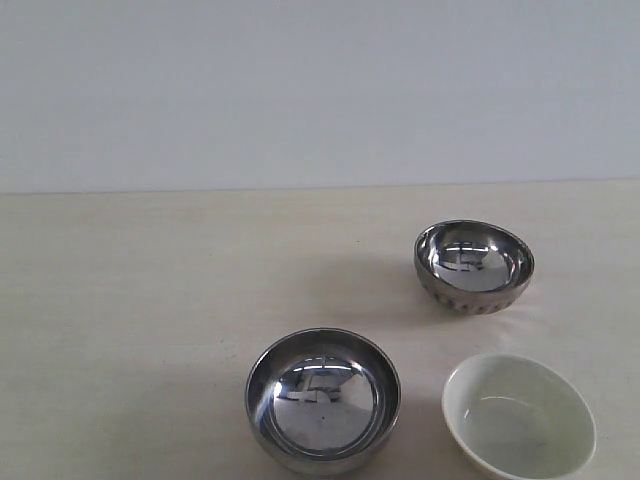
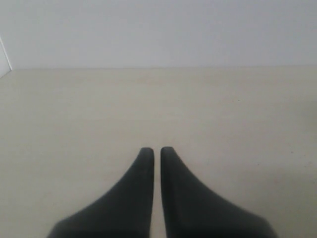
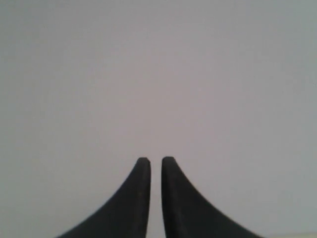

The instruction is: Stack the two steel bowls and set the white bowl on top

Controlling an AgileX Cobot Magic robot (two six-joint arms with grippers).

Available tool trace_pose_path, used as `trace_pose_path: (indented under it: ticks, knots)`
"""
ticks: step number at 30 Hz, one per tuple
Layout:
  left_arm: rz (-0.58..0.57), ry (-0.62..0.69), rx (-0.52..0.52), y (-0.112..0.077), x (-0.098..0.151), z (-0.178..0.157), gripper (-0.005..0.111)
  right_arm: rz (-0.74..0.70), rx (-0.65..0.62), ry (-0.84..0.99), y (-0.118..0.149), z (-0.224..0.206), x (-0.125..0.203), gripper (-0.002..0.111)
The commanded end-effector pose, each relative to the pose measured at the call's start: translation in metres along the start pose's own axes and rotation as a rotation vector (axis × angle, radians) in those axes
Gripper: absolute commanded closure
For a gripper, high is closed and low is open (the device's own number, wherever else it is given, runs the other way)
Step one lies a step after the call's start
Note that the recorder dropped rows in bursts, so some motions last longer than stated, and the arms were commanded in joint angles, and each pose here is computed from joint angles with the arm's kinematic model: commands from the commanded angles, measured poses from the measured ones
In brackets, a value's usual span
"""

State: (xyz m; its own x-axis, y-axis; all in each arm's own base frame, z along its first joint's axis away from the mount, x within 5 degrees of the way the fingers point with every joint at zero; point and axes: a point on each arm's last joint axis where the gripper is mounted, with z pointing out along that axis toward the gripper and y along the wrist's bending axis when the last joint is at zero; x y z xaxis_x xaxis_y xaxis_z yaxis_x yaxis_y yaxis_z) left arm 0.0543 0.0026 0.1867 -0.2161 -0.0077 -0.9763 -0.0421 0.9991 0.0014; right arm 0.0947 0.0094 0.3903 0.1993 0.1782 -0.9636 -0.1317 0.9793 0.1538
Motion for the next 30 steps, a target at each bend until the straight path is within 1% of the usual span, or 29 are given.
trace_pose_path:
  ticks: [1, 3, 4, 6, 8, 15, 21, 26, 30]
  knots:
    - [-0.020, 0.002, -0.001, 0.000, 0.001, 0.000, 0.103, -0.017, 0.049, 0.202, -0.004, 0.046, 0.013, 0.081]
    - [-0.020, 0.002, -0.001, 0.000, 0.001, 0.000, 0.103, -0.014, 0.070, 0.293, -0.006, 0.065, 0.023, 0.068]
    - [-0.020, 0.002, -0.001, 0.000, 0.001, 0.000, 0.103, -0.008, 0.082, 0.347, -0.007, 0.075, 0.030, 0.059]
    - [-0.020, 0.002, -0.001, 0.000, 0.001, 0.000, 0.103, -0.010, 0.106, 0.455, -0.010, 0.096, 0.047, 0.048]
    - [-0.020, 0.002, -0.001, 0.000, 0.001, 0.000, 0.103, -0.012, 0.122, 0.538, -0.013, 0.113, 0.064, 0.042]
    - [-0.020, 0.002, -0.001, 0.000, 0.001, 0.000, 0.103, -0.005, 0.170, 0.800, -0.024, 0.168, 0.134, 0.042]
    - [-0.020, 0.002, -0.001, 0.000, 0.001, 0.000, 0.103, -0.004, 0.198, 0.965, -0.034, 0.200, 0.194, 0.042]
    - [-0.020, 0.002, -0.001, 0.000, 0.001, 0.000, 0.103, -0.019, 0.205, 1.064, -0.041, 0.219, 0.239, 0.042]
    - [-0.020, 0.002, -0.001, 0.000, 0.001, 0.000, 0.103, -0.024, 0.204, 1.098, -0.045, 0.232, 0.265, 0.042]
